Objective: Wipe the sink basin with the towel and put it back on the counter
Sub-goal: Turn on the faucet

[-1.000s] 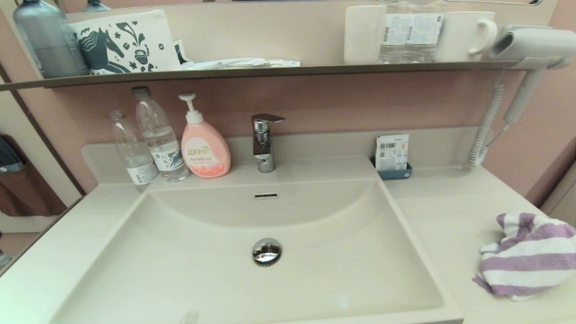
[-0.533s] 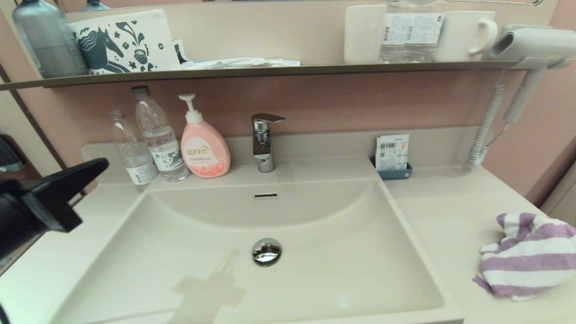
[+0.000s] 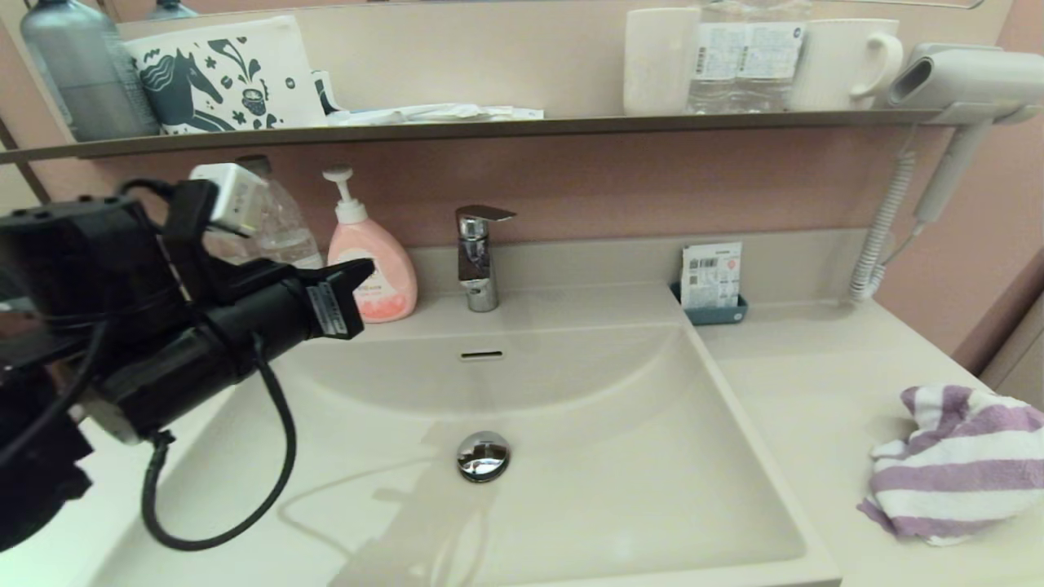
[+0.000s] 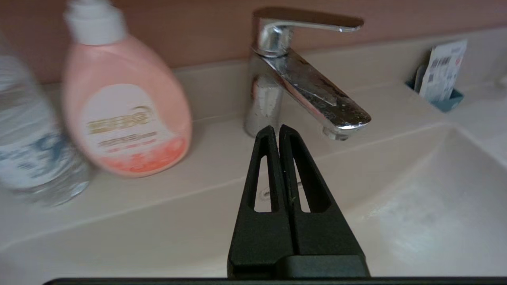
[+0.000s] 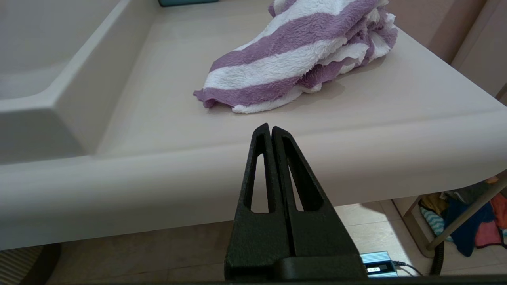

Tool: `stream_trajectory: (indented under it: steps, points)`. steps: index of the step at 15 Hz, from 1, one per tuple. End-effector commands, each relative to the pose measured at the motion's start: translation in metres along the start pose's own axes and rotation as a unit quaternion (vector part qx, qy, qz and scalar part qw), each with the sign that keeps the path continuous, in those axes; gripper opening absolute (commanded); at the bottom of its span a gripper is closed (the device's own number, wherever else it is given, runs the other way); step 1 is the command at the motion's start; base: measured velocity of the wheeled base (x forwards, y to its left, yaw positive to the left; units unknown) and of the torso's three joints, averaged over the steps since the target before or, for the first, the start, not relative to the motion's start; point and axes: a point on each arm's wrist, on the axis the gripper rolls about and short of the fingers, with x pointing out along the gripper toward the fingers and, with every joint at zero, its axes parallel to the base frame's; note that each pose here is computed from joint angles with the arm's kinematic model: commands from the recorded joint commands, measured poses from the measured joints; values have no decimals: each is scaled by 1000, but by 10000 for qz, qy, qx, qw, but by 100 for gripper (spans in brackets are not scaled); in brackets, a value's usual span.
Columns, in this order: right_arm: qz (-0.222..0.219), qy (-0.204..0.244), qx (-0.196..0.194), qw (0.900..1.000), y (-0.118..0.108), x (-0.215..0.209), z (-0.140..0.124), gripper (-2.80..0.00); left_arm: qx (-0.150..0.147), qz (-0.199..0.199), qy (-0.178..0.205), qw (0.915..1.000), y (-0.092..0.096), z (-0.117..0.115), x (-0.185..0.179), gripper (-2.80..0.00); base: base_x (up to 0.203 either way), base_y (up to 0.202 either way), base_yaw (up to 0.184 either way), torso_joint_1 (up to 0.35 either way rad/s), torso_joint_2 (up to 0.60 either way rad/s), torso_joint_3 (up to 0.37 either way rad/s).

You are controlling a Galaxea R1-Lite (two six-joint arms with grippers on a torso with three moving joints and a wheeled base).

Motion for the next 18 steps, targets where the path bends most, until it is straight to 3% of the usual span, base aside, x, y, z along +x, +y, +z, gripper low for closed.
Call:
stream_trajectory:
  steps: [1,6,10,12,18]
  points:
    - [-3,3,0,10000,0,0,0,-280,89,-170,343,9992,-14,-18,38,-280,0,0,0,0,0,0]
    - [-3,-3,3,10000,0,0,0,-280,152,-413,189,9989,-57,-14,73,-280,0,0,0,0,0,0]
    - [-3,-3,3,10000,0,0,0,-280,162,-465,166,9986,-75,-21,100,-280,0,0,0,0,0,0]
    - [-3,-3,3,10000,0,0,0,-280,130,-446,-138,9988,-84,-18,116,-280,0,0,0,0,0,0]
    - [-3,-3,1,10000,0,0,0,-280,155,-318,-504,9981,-83,-6,138,-280,0,0,0,0,0,0]
